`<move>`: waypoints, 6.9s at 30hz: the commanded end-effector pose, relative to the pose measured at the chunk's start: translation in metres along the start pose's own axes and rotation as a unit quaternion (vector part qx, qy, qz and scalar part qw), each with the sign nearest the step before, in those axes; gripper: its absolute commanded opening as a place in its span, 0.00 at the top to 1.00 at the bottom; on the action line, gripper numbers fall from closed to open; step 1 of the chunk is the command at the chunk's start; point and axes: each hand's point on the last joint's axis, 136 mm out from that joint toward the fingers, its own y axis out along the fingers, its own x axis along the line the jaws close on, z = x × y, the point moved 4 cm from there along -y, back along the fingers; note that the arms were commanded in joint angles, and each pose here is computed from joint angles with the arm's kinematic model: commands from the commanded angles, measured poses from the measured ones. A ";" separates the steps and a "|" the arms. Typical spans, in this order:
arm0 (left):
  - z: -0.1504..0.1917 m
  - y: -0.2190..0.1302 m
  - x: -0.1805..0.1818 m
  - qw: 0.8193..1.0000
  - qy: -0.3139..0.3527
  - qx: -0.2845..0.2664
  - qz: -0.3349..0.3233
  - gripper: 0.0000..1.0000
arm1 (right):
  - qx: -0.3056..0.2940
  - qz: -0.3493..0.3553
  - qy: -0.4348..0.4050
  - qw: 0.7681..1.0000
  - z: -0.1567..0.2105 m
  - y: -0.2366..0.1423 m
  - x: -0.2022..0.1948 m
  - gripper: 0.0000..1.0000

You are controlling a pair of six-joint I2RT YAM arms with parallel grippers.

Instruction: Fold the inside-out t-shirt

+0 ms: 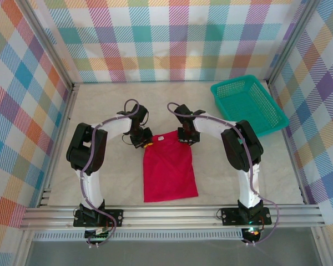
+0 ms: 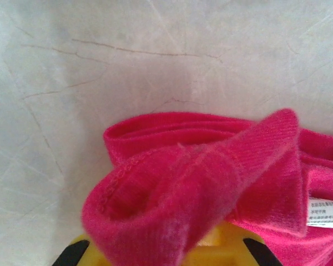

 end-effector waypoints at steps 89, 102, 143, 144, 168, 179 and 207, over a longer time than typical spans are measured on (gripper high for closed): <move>-0.059 -0.037 -0.091 0.981 0.148 -0.121 0.045 1.00 | -0.085 -0.078 0.078 0.990 -0.032 -0.027 -0.074 1.00; -0.099 0.002 -0.064 0.996 0.077 -0.048 0.022 0.77 | -0.072 -0.099 0.064 0.990 -0.051 -0.041 -0.058 0.85; -0.068 -0.016 -0.084 0.996 0.045 -0.077 0.016 0.53 | -0.080 -0.183 0.228 0.953 -0.067 -0.063 -0.011 0.75; -0.072 -0.013 -0.083 0.996 0.039 -0.073 0.017 0.54 | -0.072 -0.187 0.231 0.952 -0.060 -0.056 -0.009 0.77; -0.034 -0.048 -0.082 0.991 -0.038 -0.047 0.120 0.54 | -0.049 -0.145 0.219 0.964 -0.017 -0.044 -0.016 0.80; -0.014 0.040 0.004 0.995 -0.093 0.024 0.031 0.54 | 0.003 -0.103 0.235 0.967 0.005 0.012 -0.028 0.81; -0.167 -0.118 -0.032 0.979 0.020 -0.202 0.032 0.30 | -0.166 -0.208 0.016 0.964 -0.159 -0.144 0.032 0.46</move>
